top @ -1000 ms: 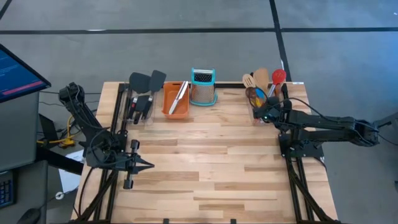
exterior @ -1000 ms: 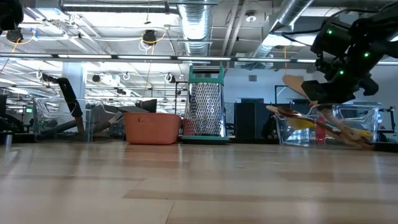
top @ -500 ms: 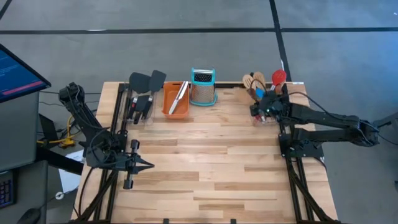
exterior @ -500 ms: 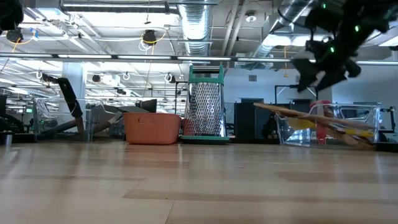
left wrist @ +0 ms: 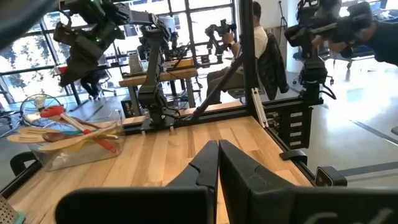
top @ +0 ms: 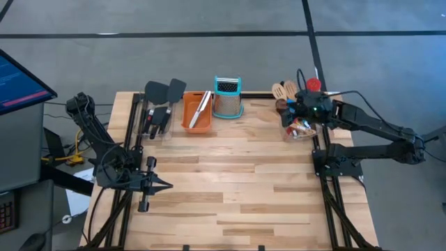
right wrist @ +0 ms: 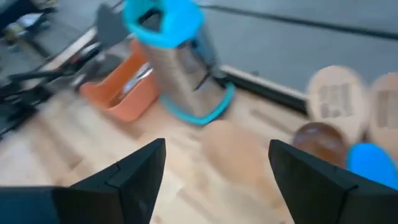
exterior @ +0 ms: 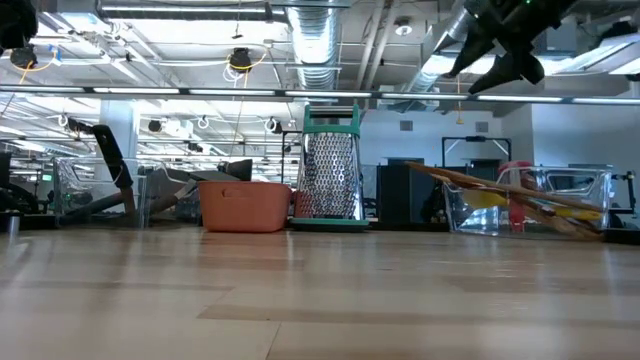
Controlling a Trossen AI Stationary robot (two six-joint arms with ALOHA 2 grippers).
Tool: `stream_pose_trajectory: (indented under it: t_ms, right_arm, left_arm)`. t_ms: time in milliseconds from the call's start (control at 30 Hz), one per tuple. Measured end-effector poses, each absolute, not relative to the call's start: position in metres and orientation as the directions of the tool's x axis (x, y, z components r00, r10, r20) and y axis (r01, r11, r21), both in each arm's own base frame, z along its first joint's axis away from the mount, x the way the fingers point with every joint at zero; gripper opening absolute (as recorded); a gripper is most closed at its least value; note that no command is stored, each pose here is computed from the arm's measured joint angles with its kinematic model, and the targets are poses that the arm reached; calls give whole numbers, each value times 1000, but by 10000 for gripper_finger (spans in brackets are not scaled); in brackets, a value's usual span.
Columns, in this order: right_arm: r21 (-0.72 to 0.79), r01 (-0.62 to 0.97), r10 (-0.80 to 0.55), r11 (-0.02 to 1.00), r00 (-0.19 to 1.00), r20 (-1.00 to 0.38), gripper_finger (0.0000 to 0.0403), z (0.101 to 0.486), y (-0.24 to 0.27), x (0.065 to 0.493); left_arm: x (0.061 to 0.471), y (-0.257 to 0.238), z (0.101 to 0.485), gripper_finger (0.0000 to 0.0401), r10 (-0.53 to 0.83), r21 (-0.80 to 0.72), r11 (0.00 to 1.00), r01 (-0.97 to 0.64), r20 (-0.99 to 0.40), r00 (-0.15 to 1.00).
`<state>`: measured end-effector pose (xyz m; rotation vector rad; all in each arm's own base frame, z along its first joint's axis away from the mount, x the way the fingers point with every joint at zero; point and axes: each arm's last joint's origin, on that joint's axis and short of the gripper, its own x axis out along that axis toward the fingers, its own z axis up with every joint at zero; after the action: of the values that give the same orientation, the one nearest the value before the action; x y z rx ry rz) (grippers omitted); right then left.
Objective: Pick & Place Kitchen Items
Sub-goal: Adjust the brown wooden spoon
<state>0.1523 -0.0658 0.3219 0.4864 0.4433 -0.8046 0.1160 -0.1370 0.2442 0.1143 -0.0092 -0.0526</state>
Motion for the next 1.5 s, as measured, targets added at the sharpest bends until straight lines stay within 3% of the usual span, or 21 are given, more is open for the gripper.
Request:
stream_pose_trajectory:
  t_ms: [167,467,900,1033,1233,1500]
  right_arm:
    - [265,694,-451,670,663,-597,272,317,-57,158]
    - [154,631,-319,760,569,-758,226,287,-36,190]
    - [-20,565,-263,825,353,-898,9,229,-28,238]
    - [-56,529,-263,847,324,-909,10,218,-22,247]
    - [-219,516,-405,828,281,-870,2,205,-12,256]
    - [-368,588,-601,721,264,-754,1,181,-4,277]
  left_arm:
    - [116,-137,244,2,-53,114,992,52,6,999]
    - [116,-137,244,2,-49,114,992,48,6,999]
    - [116,-137,244,2,-48,114,992,47,6,999]
    - [116,-137,244,2,-49,114,992,48,6,999]
    - [116,-137,244,2,-49,115,992,48,6,999]
    - [116,-137,244,2,-50,114,992,49,6,999]
